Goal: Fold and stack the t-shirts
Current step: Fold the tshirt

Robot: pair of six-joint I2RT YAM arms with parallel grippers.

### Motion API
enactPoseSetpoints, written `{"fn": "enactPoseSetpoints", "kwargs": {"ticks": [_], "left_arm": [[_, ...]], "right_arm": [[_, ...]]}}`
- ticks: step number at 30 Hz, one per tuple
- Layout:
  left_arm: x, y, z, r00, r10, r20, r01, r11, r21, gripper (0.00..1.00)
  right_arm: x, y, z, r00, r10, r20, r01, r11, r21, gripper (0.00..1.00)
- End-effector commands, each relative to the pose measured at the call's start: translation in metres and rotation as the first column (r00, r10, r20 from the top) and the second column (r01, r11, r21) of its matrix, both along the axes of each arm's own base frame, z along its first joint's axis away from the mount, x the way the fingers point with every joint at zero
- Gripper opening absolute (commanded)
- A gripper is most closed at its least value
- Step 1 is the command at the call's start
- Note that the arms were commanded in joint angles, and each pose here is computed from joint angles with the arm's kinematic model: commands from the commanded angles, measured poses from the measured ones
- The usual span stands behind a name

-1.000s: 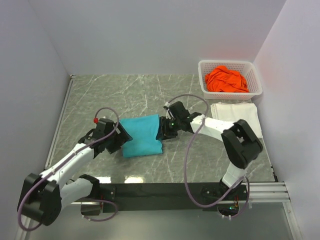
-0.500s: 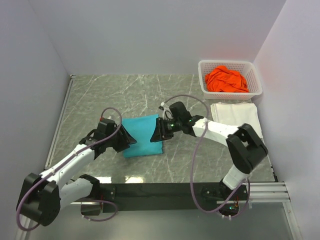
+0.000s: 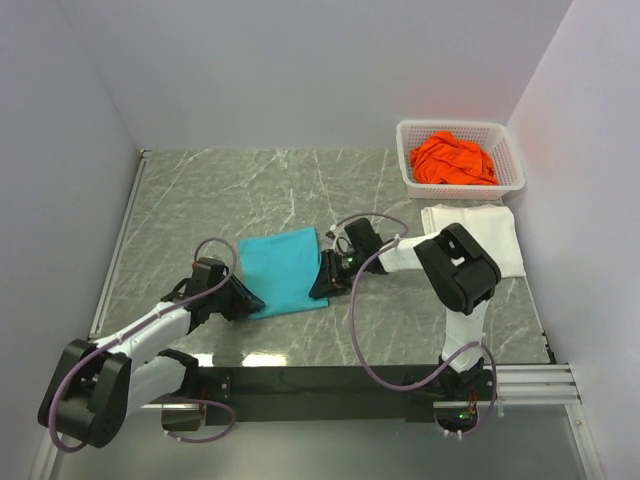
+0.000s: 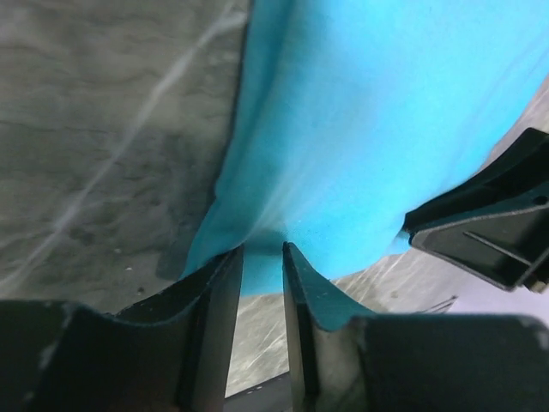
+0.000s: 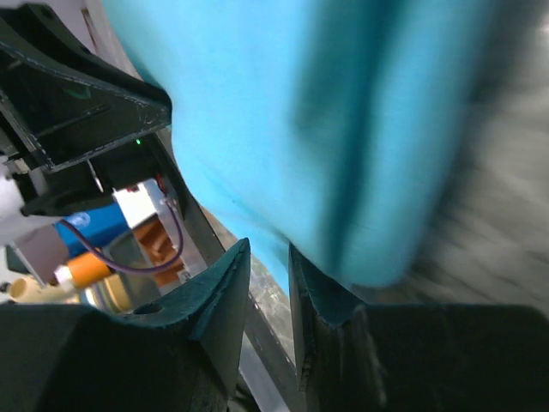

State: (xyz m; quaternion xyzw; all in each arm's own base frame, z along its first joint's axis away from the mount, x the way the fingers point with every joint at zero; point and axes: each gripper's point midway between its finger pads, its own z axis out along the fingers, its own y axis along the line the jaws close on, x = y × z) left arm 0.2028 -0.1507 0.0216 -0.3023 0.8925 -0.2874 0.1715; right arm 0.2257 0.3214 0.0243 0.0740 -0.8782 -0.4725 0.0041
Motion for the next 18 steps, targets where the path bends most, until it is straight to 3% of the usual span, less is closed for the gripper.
{"fn": "enactPoseSetpoints", "kwargs": {"ticks": [1,9,13,18], "left_arm": [[-0.009,0.019,-0.015,0.997,0.063,-0.036,-0.062,0.997,0.044,0.35],[0.027,0.01,0.049,0.99,0.045,0.137,-0.046,0.999,0.006,0.46],[0.052,0.009,0.058,0.982,0.058,0.18,-0.06,0.998,0.005,0.44],[0.072,0.014,0.032,0.99,0.049,0.129,-0.058,0.996,0.063,0.38]], "right_arm": [[0.012,-0.024,-0.026,0.997,-0.081,0.015,0.082,0.991,-0.101,0.33],[0.038,-0.009,0.051,0.979,-0.077,0.19,0.074,0.997,0.023,0.33],[0.062,0.006,0.066,0.968,-0.091,0.235,0.078,0.995,0.062,0.31],[0.091,0.015,0.045,0.967,-0.123,0.223,0.114,0.992,0.053,0.3]]}}
